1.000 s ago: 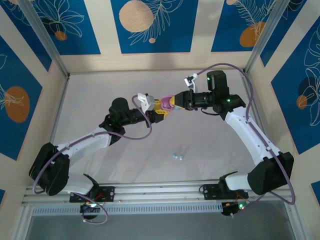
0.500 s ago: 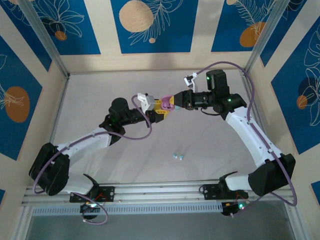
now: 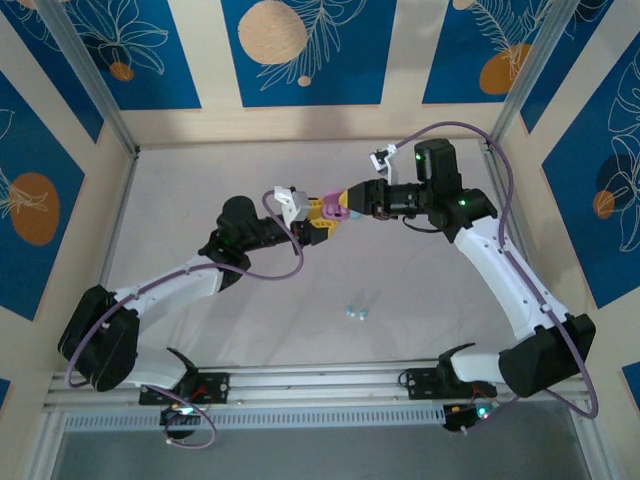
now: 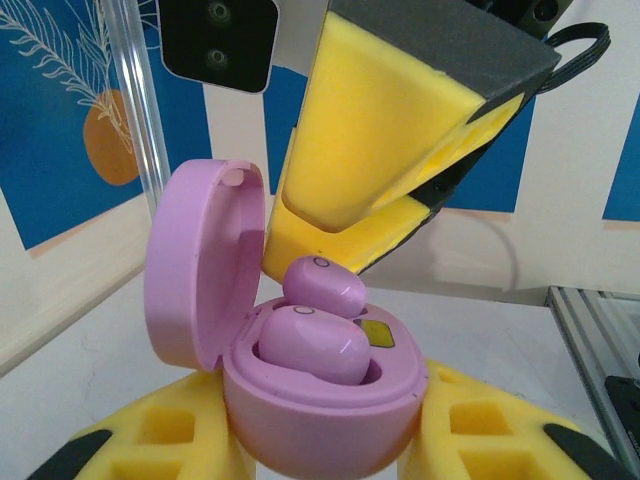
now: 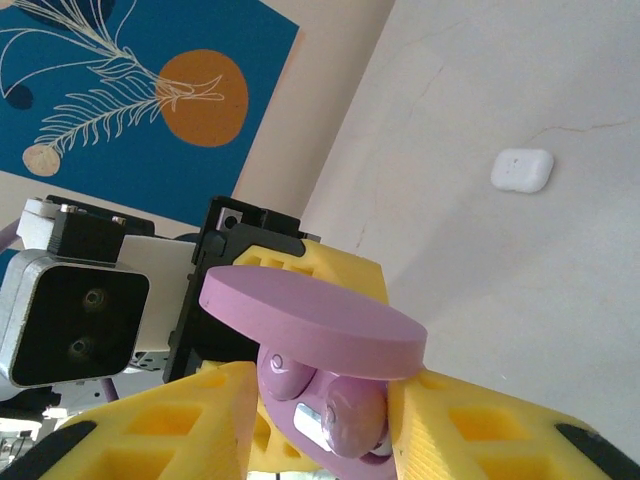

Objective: Insert wireless bluetooth earbuds into charging case

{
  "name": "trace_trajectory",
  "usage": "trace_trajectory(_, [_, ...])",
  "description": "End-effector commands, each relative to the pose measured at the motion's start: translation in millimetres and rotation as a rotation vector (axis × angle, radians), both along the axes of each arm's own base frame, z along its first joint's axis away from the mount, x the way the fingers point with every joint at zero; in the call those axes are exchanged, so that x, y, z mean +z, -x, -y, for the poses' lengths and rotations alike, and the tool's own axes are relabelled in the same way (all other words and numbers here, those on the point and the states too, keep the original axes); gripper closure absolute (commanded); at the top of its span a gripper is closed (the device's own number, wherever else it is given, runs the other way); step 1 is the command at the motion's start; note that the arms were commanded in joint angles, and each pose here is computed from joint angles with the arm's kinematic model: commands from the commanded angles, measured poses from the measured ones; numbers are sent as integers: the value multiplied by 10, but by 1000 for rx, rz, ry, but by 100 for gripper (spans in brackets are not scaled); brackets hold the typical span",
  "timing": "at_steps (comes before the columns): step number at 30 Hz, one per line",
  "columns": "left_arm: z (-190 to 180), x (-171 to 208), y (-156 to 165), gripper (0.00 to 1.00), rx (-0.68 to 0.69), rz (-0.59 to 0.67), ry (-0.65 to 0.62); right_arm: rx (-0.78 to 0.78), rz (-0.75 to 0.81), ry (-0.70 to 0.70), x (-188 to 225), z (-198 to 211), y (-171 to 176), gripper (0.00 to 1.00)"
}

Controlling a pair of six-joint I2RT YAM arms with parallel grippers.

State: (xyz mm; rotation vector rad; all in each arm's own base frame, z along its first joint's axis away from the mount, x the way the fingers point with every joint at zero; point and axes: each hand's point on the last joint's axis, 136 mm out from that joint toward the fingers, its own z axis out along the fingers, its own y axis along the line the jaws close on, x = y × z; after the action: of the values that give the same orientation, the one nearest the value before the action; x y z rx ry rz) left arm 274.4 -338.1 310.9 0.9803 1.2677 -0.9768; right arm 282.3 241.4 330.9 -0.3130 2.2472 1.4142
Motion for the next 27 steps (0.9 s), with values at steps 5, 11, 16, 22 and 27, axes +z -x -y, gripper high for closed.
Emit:
trace_trajectory(5, [-7, 281, 140, 76, -25, 103, 64, -31, 11, 9, 109, 56, 54, 58])
trace_trajectory(11, [-25, 266, 131, 76, -9, 106, 63, -50, 53, 0, 223, 110, 99, 56])
trace_trajectory(16, [-28, 242, 154, 76, -16, 125, 50, -132, 63, 4, 250, 232, 32, 55])
trace_trajectory(22, [-16, 177, 150, 76, -16, 145, 8, -179, 22, -3, 358, 221, -201, 54])
trace_trajectory(27, [-5, 223, 169, 76, -27, 125, 41, -150, -13, 7, 306, 108, -327, 54])
